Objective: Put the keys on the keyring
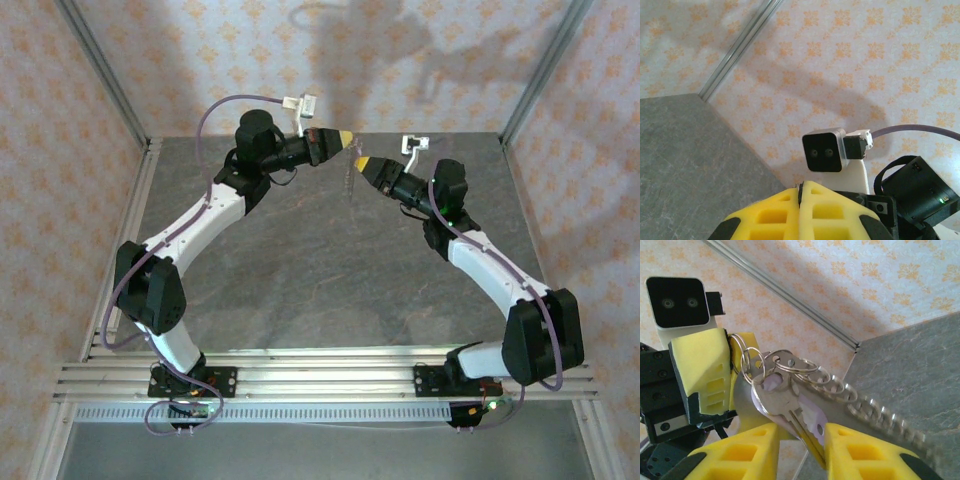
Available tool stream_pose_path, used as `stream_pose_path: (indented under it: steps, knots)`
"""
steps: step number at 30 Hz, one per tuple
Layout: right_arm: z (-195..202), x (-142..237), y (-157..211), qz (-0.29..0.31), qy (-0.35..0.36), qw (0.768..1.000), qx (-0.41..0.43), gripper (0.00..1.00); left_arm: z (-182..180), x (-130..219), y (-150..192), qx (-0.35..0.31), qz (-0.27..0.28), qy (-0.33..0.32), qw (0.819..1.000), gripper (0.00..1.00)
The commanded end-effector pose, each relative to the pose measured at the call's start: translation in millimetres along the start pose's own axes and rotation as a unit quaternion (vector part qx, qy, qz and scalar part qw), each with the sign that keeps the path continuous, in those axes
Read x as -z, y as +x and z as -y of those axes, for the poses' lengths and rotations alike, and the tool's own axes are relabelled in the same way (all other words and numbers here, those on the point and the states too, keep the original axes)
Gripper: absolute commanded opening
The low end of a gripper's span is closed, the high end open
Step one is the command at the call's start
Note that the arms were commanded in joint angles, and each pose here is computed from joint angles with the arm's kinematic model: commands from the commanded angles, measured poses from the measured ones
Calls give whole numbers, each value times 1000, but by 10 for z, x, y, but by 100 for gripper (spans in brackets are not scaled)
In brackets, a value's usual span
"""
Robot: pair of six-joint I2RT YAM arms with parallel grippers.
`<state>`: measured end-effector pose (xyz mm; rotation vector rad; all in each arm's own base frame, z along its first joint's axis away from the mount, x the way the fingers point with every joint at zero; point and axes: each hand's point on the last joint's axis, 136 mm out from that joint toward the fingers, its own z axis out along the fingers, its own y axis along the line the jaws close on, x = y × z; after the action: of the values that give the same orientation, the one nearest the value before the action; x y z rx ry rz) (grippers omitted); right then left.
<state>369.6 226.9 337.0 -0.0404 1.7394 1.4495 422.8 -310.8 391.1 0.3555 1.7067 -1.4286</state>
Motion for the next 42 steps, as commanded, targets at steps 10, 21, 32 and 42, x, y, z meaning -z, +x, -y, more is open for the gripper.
stream_pose_path:
  steps: [10, 21, 32, 42]
  knots:
    - [-169, 49, -40, 5, -19, 999, 26, 3, 383, 61, -216, -44, 20, 39, 998, 0]
    - [-261, 79, 56, -14, -35, 999, 24, 0, 397, 69, -240, -44, 27, 40, 998, 0]
    - [-308, 114, 309, -74, -41, 996, 32, 0, 379, 44, -238, -41, 29, 41, 998, 0]
    - [-186, 454, -133, 15, 25, 999, 44, 29, 401, 47, -245, -42, 29, 46, 998, 0]
